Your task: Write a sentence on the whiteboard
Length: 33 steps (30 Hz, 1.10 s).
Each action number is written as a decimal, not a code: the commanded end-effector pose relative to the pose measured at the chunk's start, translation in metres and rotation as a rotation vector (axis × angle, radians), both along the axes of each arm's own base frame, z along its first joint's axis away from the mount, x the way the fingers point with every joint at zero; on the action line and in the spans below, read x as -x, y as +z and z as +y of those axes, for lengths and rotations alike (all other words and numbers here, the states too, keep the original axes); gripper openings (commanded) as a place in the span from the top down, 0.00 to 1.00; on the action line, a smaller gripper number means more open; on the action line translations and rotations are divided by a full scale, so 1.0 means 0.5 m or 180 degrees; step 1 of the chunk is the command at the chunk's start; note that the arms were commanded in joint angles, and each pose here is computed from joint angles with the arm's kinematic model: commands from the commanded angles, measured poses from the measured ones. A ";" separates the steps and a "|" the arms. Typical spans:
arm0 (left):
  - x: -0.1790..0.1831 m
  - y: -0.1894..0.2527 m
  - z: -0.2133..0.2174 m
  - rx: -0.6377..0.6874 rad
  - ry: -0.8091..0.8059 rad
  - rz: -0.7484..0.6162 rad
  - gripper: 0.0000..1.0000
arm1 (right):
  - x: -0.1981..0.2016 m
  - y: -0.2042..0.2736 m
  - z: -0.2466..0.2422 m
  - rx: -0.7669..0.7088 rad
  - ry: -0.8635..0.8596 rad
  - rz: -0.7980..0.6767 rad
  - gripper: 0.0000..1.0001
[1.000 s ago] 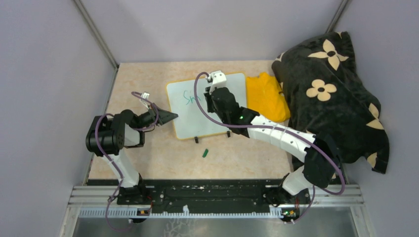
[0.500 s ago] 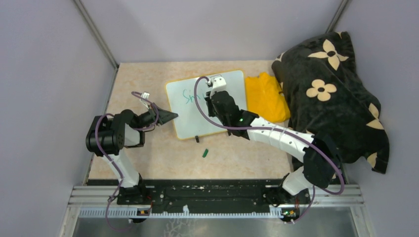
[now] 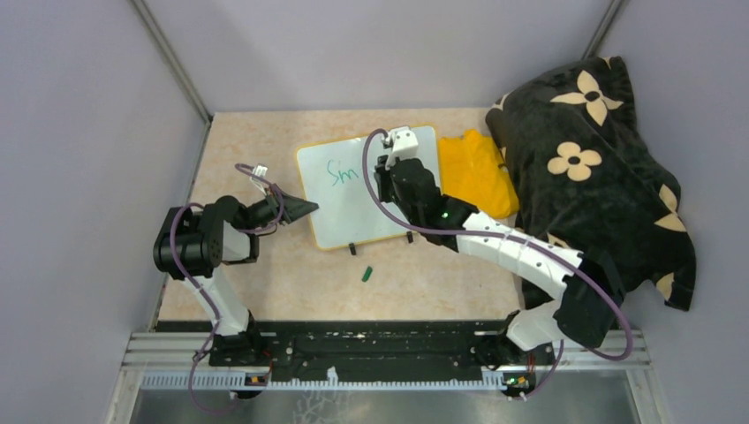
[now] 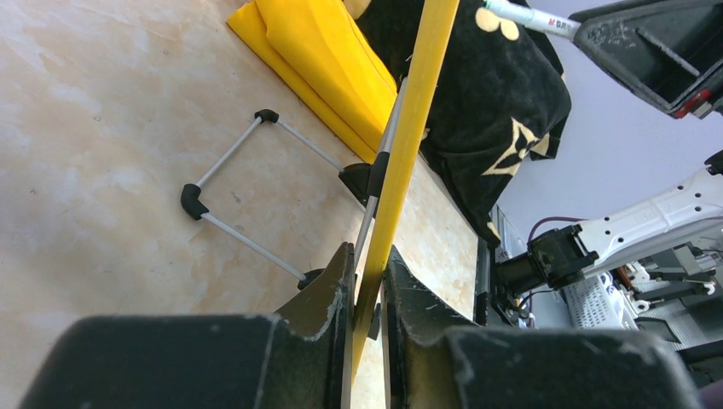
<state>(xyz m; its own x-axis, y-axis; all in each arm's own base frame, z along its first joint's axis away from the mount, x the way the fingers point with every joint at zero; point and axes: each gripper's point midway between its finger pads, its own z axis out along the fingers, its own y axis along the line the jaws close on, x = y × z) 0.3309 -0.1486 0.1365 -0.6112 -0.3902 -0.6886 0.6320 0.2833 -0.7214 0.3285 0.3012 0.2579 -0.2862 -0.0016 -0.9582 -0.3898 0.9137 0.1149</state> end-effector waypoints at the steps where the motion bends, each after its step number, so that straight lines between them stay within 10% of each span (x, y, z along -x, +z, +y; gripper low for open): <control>1: 0.005 0.049 -0.002 -0.0042 -0.0038 -0.0611 1.00 | -0.030 0.112 -0.018 -0.0354 -0.0160 -0.0316 1.00; 33: 0.007 0.048 -0.004 -0.0059 -0.0047 -0.0654 1.00 | -0.087 0.060 0.012 -0.0266 -0.0123 -0.0139 1.00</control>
<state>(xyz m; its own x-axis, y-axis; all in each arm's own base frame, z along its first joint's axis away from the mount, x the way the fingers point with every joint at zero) 0.3308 -0.1486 0.1363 -0.6093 -0.3886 -0.6912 0.6342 0.2844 -0.7190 0.3657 0.3033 0.2649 -0.2768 0.0351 -0.9603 -0.3582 0.9235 0.1370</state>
